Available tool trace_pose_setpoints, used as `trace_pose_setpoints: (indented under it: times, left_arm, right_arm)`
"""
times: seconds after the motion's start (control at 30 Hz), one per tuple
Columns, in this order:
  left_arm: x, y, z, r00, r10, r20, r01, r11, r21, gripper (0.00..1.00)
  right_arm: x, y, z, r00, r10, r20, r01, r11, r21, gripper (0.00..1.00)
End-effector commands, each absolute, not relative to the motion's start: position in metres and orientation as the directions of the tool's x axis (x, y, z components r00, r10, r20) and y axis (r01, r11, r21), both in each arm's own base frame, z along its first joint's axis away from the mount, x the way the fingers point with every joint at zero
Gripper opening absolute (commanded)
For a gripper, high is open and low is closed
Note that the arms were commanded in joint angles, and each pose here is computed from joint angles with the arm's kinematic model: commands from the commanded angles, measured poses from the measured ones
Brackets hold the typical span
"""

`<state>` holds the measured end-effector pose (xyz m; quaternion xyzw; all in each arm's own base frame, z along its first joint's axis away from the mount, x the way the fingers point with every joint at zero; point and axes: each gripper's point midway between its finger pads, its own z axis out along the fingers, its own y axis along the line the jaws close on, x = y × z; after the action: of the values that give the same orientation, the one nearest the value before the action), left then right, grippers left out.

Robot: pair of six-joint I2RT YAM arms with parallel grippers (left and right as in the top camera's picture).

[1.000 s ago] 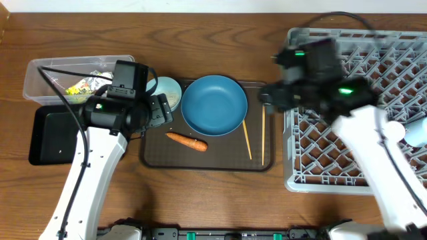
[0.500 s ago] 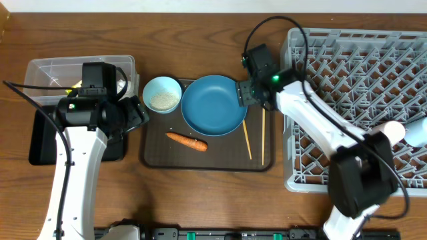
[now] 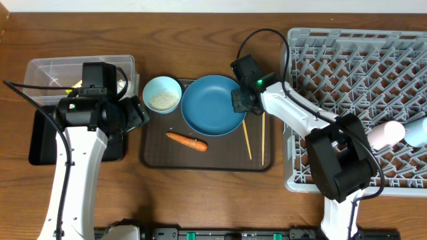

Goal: Sort waste into correct bins and load items into the dishwasher rack
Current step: 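Reach right gripper left to the rim of the blue plate, then grasp the blue plate rim and lift it toward the rack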

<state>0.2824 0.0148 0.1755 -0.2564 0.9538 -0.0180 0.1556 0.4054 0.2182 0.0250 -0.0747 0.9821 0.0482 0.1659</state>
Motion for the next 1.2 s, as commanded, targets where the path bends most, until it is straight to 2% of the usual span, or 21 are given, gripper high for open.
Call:
trace_pose_setpoints:
  times: [0.0,0.23,0.37,0.5,0.73,0.87,1.03,1.17]
  left_arm:
    - [0.283,0.018,0.175,-0.815,-0.502,-0.288,-0.495,0.863,-0.103,0.88]
    - [0.283,0.018,0.175,-0.815,-0.502,-0.289,-0.495,0.863,-0.103,0.88]
    - [0.283,0.018,0.175,-0.815,-0.502,-0.289,-0.495,0.863,-0.103,0.88]
    - [0.283,0.018,0.175,-0.815,-0.502,-0.289,-0.495,0.863,-0.103,0.88]
    - [0.283,0.018,0.175,-0.815,-0.502,-0.288,-0.495,0.863,-0.103,0.88]
    - [0.283,0.018,0.175,-0.815,-0.502,-0.289,-0.495,0.863,-0.103,0.88]
    - [0.283,0.018,0.175,-0.815,-0.502,-0.289,-0.495,0.863,-0.103,0.88]
    - [0.283,0.018,0.175,-0.815,-0.502,-0.288,-0.495,0.863,-0.103,0.88]
  right_arm:
    - [0.408,0.219,0.025,-0.933,-0.114,-0.342,-0.146,0.987,0.069,0.15]
    - [0.409,0.219,0.026,-0.932,-0.114,-0.344,-0.146,0.987,0.069,0.01]
    - [0.413,0.221,0.034,-0.928,-0.11,-0.356,-0.146,0.987,0.074,0.01]
    - [0.423,0.214,0.064,-0.914,-0.09,-0.395,-0.126,0.99,0.066,0.01]
    - [0.445,0.164,0.175,-0.813,-0.097,-0.575,-0.08,0.995,-0.055,0.01]
    - [0.445,0.114,0.246,-0.72,-0.104,-0.686,-0.028,0.992,-0.121,0.01]
    - [0.434,0.021,0.312,-0.614,-0.015,-0.789,0.218,0.957,-0.189,0.01]
    - [0.411,-0.069,0.349,-0.555,0.014,-0.832,0.493,0.811,-0.316,0.01]
